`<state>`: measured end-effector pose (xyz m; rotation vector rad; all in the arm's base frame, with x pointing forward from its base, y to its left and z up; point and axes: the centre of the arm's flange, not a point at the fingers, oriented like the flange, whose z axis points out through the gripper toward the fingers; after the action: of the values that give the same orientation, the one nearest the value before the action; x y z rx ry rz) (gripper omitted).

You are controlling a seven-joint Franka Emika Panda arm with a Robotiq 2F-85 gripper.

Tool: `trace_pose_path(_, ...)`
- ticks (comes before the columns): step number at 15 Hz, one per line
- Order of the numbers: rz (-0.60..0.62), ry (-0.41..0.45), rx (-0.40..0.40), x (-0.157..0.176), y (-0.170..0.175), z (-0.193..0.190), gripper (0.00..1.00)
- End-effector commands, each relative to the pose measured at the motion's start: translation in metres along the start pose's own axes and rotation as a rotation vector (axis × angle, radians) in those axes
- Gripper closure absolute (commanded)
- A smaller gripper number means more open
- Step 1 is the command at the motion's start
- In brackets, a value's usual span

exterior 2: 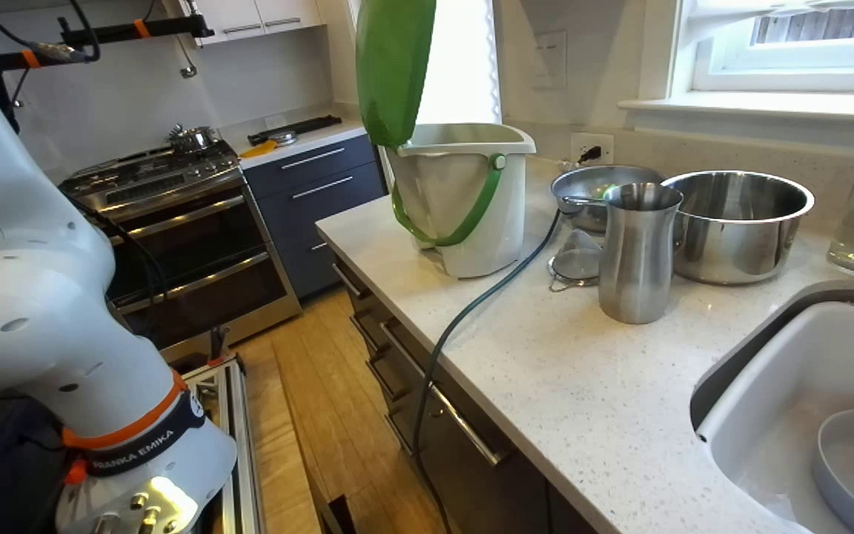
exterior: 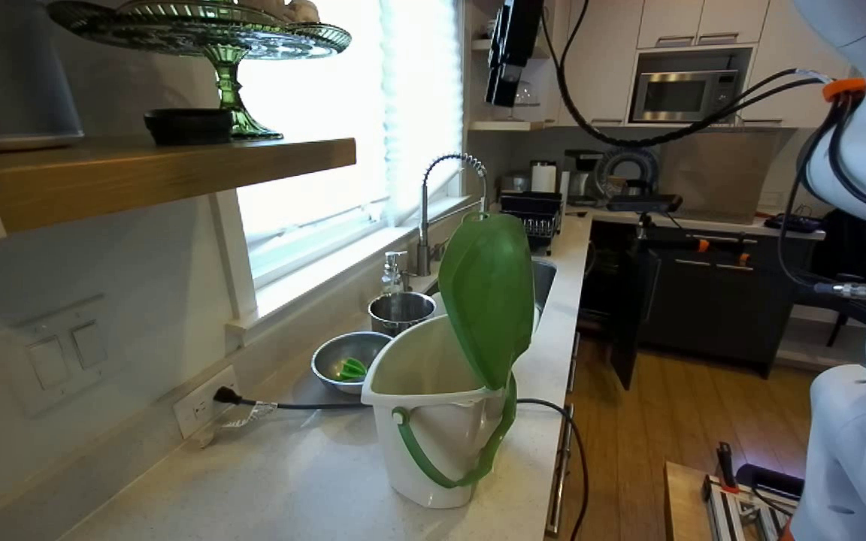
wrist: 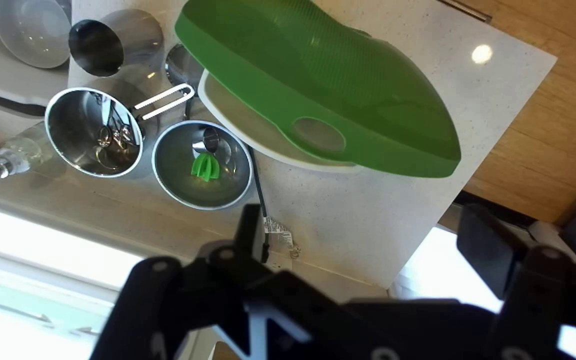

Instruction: Open the white and green bin

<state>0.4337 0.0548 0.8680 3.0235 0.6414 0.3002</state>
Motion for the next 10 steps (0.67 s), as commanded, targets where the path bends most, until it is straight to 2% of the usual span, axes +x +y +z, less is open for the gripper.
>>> trace_pose_path(1, 0.011, -0.009, -0.011, -0.030, -0.019, 0.020, 0.00)
trace_pose_path(10, 0.001, 0.035, -0.060, -0.052, -0.032, 0.030, 0.00)
